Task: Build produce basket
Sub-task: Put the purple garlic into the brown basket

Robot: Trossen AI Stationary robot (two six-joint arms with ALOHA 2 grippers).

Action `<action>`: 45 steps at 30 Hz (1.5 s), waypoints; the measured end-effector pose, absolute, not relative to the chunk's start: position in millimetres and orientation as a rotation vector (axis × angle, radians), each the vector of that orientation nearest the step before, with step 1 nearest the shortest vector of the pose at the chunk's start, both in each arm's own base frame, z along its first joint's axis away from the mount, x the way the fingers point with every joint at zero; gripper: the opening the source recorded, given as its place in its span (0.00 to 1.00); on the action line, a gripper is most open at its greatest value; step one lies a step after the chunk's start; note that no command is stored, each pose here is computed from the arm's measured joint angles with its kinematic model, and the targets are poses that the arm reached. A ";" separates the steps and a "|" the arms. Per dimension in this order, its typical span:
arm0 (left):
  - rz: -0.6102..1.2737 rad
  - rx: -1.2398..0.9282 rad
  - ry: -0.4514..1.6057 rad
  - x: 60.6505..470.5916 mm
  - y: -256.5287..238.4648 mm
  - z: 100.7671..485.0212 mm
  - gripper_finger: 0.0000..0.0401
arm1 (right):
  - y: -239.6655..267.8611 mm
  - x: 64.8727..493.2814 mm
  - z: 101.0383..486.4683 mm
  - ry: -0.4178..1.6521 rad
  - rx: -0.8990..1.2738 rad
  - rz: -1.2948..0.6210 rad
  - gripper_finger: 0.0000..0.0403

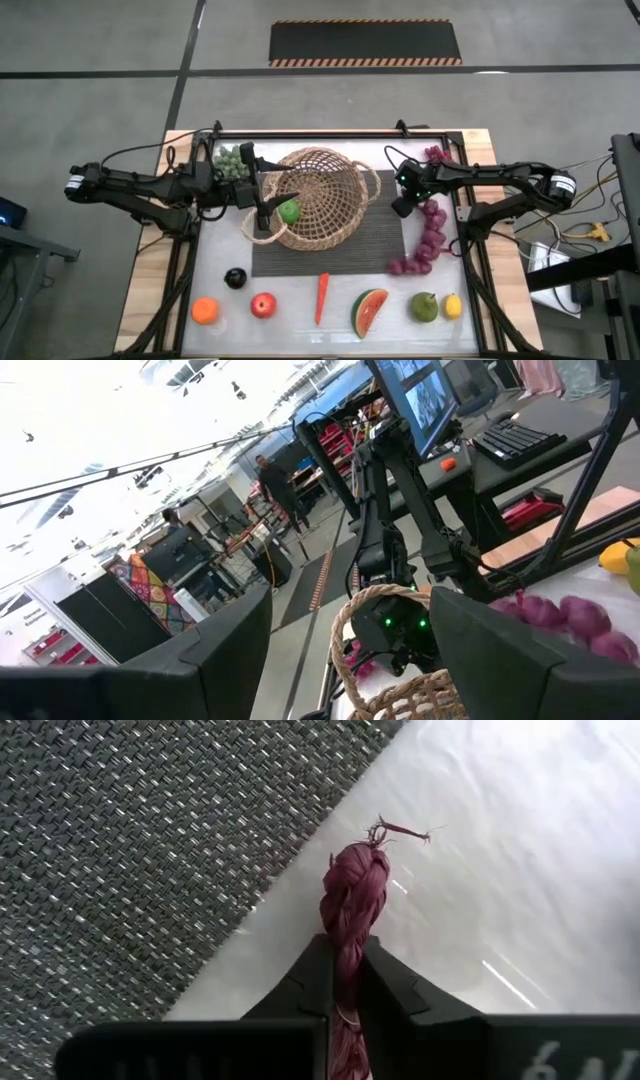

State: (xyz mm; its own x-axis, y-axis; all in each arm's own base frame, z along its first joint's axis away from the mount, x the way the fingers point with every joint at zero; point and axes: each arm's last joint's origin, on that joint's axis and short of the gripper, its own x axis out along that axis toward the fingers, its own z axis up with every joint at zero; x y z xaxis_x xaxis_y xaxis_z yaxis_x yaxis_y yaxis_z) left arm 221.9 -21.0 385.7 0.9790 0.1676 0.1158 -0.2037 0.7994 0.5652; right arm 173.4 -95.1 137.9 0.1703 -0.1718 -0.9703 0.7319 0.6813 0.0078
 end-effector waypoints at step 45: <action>0.244 0.574 -0.199 221.1 -20.9 398.3 0.63 | -76.2 135.5 515.9 0.147 0.030 -0.605 0.03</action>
